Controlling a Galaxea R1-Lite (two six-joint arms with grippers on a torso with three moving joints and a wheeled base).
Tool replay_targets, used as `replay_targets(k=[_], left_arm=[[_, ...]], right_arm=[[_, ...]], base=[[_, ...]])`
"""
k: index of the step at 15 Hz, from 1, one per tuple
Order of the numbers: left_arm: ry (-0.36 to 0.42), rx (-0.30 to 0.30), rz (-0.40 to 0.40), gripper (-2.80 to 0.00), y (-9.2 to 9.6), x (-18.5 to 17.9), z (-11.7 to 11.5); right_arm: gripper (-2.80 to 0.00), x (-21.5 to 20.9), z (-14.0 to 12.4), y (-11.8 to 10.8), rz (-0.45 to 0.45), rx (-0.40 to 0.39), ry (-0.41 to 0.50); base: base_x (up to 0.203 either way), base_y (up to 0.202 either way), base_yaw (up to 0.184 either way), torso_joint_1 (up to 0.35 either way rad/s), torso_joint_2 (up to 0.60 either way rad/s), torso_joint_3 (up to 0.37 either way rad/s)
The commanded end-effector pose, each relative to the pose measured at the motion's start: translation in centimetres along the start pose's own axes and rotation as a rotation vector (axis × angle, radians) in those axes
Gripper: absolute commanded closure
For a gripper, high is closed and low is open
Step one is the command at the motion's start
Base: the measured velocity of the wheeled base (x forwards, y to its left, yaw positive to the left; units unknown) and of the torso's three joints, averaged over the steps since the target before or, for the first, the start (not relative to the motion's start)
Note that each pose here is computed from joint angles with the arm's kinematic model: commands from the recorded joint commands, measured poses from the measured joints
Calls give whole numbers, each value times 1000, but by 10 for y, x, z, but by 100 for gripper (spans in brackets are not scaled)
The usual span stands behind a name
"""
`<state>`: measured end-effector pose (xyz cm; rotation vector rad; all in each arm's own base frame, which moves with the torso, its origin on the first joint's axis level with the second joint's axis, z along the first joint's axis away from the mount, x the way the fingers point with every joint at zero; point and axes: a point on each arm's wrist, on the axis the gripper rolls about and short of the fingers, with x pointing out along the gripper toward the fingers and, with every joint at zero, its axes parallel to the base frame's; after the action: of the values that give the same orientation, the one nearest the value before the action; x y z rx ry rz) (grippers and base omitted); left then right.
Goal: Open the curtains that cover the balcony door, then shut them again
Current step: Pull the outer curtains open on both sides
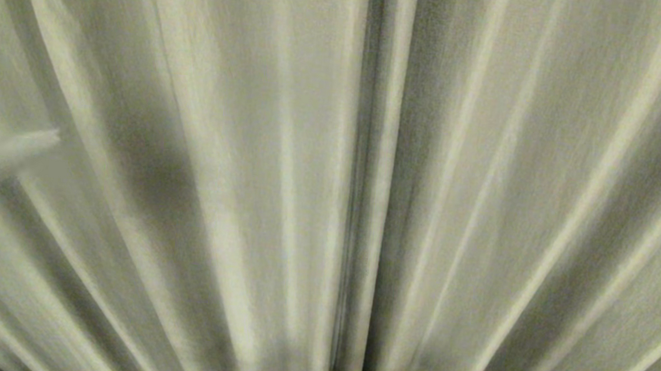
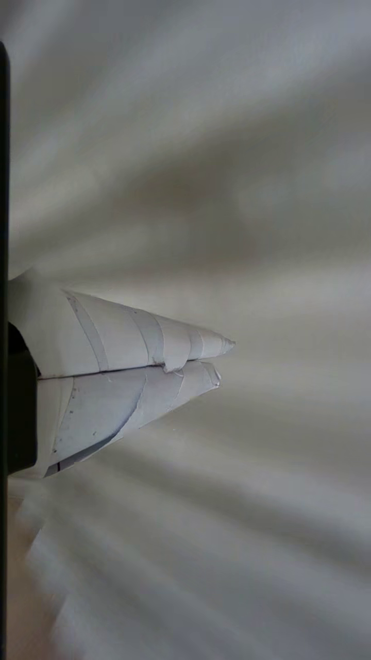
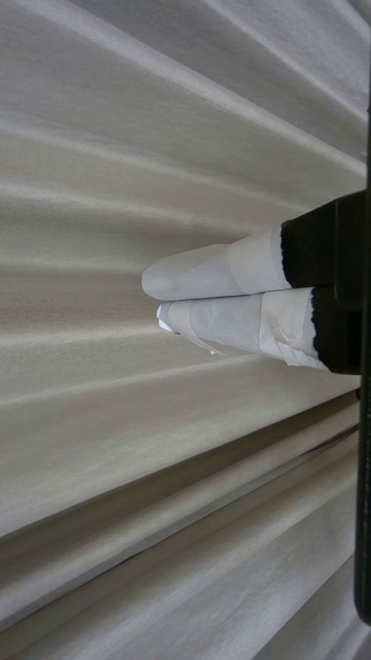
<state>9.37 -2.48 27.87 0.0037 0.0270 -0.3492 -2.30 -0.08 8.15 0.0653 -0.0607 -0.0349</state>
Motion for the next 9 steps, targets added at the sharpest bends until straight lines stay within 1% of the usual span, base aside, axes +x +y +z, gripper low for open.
replay_targets(k=[1, 2, 5, 6, 8, 9], left_arm=[[45, 26, 140, 0, 10, 24, 6], [45, 38, 211, 0, 13, 30, 11], [53, 46, 339, 0, 25, 49, 22], [62, 54, 373, -280, 31, 53, 23], [86, 86, 429, -280, 43, 63, 25], [96, 91, 455, -280, 49, 66, 25]], right_arm=[[0, 0, 0, 0, 0, 0, 0], [0, 0, 0, 0, 0, 0, 0], [0, 0, 0, 0, 0, 0, 0], [0, 0, 0, 0, 0, 0, 0], [0, 0, 0, 0, 0, 0, 0], [0, 0, 0, 0, 0, 0, 0]], base=[[0, 0, 0, 0, 0, 0], [0, 0, 0, 0, 0, 0], [0, 0, 0, 0, 0, 0], [0, 0, 0, 0, 0, 0], [0, 0, 0, 0, 0, 0], [0, 0, 0, 0, 0, 0]])
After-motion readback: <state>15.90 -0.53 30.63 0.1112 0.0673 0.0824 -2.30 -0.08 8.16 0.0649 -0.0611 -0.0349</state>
